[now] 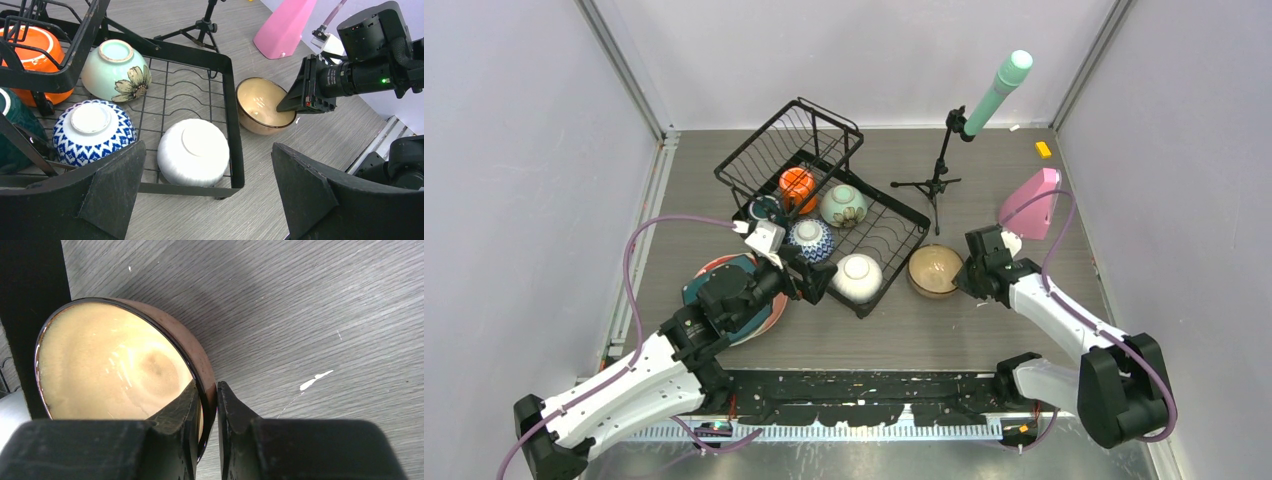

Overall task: Load the mixed dishes into the dish rack
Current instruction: Pick up the bowl from the center of the board.

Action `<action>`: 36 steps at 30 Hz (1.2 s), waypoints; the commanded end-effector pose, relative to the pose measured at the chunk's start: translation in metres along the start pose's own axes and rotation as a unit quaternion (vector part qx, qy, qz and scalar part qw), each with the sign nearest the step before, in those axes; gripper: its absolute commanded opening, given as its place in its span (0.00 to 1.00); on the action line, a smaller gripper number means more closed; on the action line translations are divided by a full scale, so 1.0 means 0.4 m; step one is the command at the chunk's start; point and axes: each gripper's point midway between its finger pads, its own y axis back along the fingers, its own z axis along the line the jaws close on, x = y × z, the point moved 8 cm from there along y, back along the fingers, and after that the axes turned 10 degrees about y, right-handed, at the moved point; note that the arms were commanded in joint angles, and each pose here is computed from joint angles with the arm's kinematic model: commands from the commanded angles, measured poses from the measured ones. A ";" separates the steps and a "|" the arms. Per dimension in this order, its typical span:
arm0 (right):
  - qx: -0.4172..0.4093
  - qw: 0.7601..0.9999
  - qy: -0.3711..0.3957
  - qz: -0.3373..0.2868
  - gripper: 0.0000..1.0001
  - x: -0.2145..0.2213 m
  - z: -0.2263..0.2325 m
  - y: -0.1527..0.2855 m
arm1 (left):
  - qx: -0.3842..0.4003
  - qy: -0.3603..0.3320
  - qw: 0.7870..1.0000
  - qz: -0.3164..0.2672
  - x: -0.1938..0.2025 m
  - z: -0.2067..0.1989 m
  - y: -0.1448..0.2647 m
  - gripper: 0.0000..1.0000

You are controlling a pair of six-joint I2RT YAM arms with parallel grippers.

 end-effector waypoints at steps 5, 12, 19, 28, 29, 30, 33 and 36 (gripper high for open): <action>-0.026 0.998 0.017 -0.052 0.00 -0.057 0.027 0.037 | 0.005 0.001 1.000 -0.028 -0.036 -0.014 0.000 1.00; -0.041 0.993 0.017 -0.109 0.00 -0.092 0.023 0.110 | 0.017 -0.010 1.000 0.004 -0.030 -0.028 -0.020 1.00; -0.163 0.966 -0.009 -0.202 0.00 -0.130 0.054 0.233 | 0.078 0.029 0.996 -0.025 -0.102 -0.094 -0.015 0.98; -0.344 0.914 0.091 -0.195 0.00 -0.162 0.159 0.347 | 0.030 0.028 0.998 0.037 -0.157 -0.127 -0.054 1.00; -0.352 0.908 0.108 -0.201 0.00 -0.172 0.170 0.365 | 0.007 0.039 0.998 0.047 -0.163 -0.128 -0.066 1.00; -0.354 0.908 0.119 -0.191 0.00 -0.173 0.179 0.361 | -0.021 0.057 0.996 0.058 -0.163 -0.127 -0.081 0.99; -0.337 0.905 0.168 -0.195 0.00 -0.184 0.199 0.385 | -0.043 0.078 0.992 0.091 -0.166 -0.146 -0.131 0.92; -0.312 0.902 0.208 -0.211 0.00 -0.188 0.216 0.403 | -0.033 0.088 0.987 0.133 -0.150 -0.170 -0.177 0.86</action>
